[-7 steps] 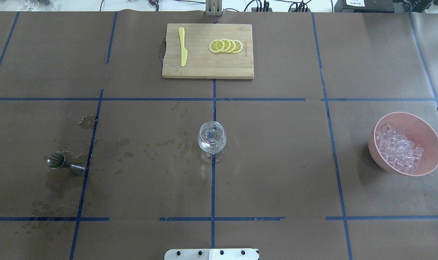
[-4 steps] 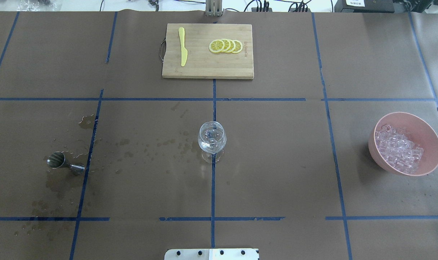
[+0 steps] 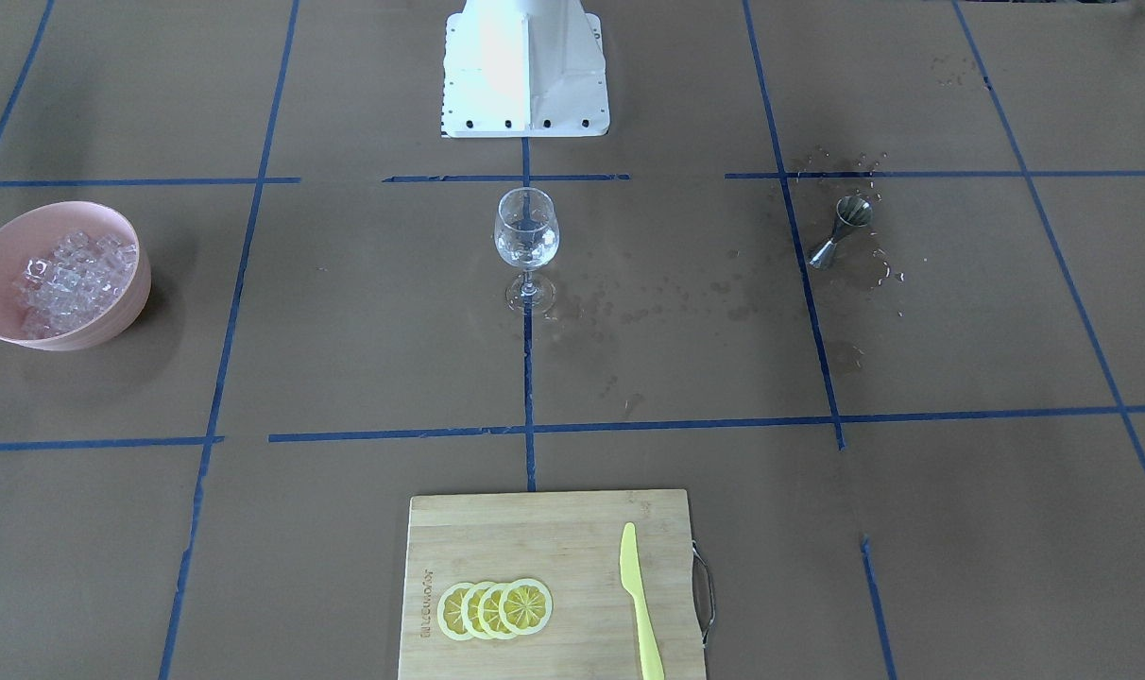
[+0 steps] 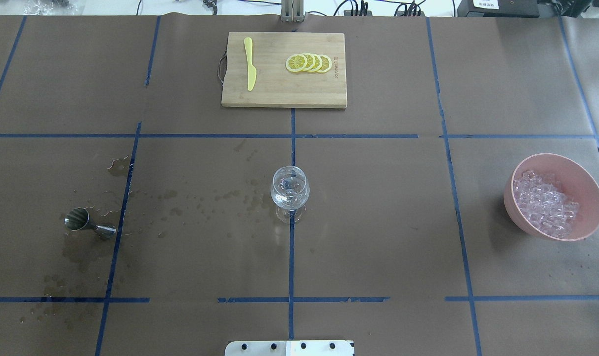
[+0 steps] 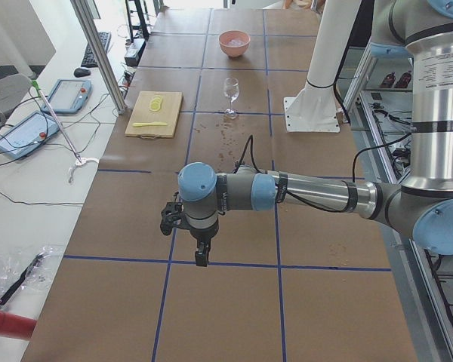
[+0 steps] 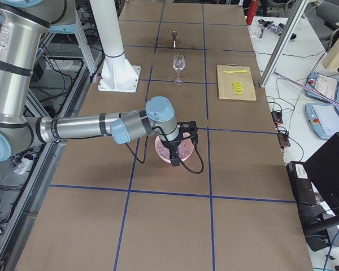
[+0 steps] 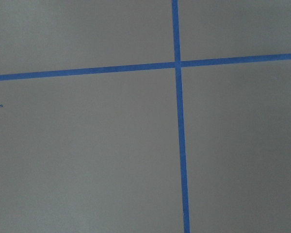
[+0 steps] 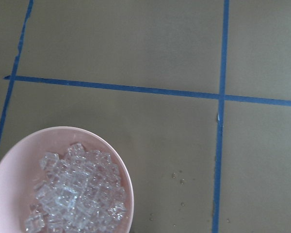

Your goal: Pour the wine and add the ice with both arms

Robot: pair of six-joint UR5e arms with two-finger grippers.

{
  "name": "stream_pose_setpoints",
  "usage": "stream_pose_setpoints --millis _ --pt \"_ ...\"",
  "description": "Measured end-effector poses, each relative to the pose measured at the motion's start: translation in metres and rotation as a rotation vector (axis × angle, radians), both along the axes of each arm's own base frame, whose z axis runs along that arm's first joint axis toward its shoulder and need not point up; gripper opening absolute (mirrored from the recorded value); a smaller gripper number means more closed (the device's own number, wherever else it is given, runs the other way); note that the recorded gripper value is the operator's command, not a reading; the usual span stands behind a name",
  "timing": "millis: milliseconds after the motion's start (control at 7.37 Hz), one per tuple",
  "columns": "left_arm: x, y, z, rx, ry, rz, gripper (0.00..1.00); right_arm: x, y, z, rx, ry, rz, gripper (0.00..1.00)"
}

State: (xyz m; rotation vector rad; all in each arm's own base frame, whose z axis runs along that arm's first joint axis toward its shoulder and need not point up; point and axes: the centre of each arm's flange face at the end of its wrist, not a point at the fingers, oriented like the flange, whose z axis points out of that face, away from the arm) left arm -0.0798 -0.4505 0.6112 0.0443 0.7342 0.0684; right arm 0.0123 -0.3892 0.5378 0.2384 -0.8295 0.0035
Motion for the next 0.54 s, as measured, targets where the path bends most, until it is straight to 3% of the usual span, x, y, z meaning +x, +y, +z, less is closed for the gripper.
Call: stream_pose_setpoints --millis 407,543 --pt "0.000 -0.002 0.000 0.025 -0.001 0.000 1.00 -0.101 0.002 -0.023 -0.025 -0.024 0.101 0.98" --pt "0.000 -0.003 0.000 0.031 -0.001 0.000 1.00 -0.132 0.006 -0.024 -0.025 -0.012 0.132 0.90"
